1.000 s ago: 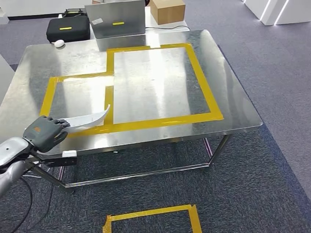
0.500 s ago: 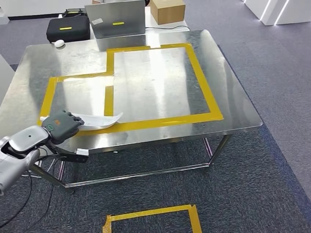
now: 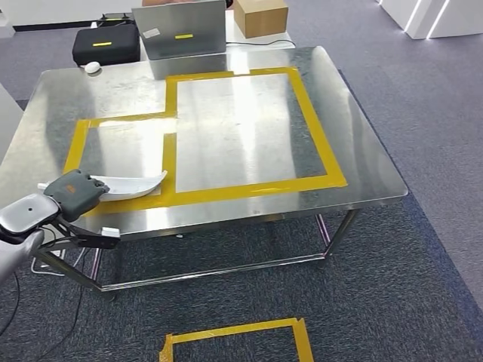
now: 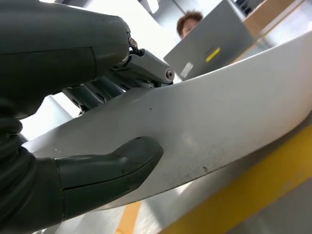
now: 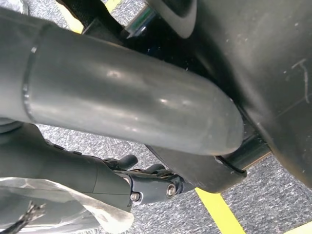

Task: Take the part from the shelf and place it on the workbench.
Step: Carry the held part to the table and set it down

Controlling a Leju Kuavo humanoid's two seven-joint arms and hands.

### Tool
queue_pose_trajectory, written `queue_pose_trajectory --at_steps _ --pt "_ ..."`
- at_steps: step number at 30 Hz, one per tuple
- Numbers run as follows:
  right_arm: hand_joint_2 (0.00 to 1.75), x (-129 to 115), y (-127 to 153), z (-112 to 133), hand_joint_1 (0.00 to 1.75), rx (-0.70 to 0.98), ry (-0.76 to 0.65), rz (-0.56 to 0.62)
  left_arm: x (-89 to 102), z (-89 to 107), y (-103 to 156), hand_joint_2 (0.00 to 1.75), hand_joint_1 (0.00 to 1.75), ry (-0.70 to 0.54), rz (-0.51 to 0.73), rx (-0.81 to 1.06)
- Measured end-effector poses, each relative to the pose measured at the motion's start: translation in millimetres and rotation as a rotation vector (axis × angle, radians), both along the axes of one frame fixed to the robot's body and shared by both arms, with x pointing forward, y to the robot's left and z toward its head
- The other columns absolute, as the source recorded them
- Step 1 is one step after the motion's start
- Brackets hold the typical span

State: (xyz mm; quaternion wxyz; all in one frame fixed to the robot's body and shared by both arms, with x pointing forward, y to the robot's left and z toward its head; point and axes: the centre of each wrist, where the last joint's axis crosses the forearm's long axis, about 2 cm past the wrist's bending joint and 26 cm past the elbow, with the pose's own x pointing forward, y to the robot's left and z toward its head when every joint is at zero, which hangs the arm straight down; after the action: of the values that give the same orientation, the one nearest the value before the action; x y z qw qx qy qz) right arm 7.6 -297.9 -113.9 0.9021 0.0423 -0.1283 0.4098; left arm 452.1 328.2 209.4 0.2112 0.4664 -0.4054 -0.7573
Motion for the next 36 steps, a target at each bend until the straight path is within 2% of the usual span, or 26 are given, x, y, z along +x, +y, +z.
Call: queue_pose_trajectory --at_steps 2,6,9,13,20,28,36 --pt "0.0 0.0 -0.2 0.0 0.0 -0.001 0.001 -0.003 -0.4 -2.4 8.4 1.75 1.75 -0.002 0.025 0.016" --pt "0.0 -0.6 -0.6 -0.1 0.0 -0.005 0.004 -0.01 -1.9 -5.6 27.0 1.75 0.0 -0.029 0.065 0.051" --pt "0.0 -0.9 -0.7 -0.1 0.0 -0.011 0.0 -0.012 -3.5 -7.8 39.3 1.75 0.0 -0.041 0.078 0.076" --pt "0.0 -1.0 -0.9 -0.1 0.0 -0.016 -0.007 -0.013 -5.4 -11.5 46.7 0.0 0.0 -0.063 0.09 0.098" --pt "0.0 -1.1 -0.9 -0.1 0.0 -0.019 -0.01 -0.014 -8.1 -17.4 49.5 0.0 0.0 -0.075 0.094 0.097" --pt "0.0 -1.1 -0.8 -0.1 0.0 -0.021 -0.005 -0.015 -13.4 -26.7 51.3 0.0 0.0 -0.078 0.094 0.008" --pt "0.0 -0.9 2.0 -0.1 0.0 -0.025 0.006 -0.014 -29.7 -43.2 42.0 0.0 0.0 -0.163 0.072 -0.314"
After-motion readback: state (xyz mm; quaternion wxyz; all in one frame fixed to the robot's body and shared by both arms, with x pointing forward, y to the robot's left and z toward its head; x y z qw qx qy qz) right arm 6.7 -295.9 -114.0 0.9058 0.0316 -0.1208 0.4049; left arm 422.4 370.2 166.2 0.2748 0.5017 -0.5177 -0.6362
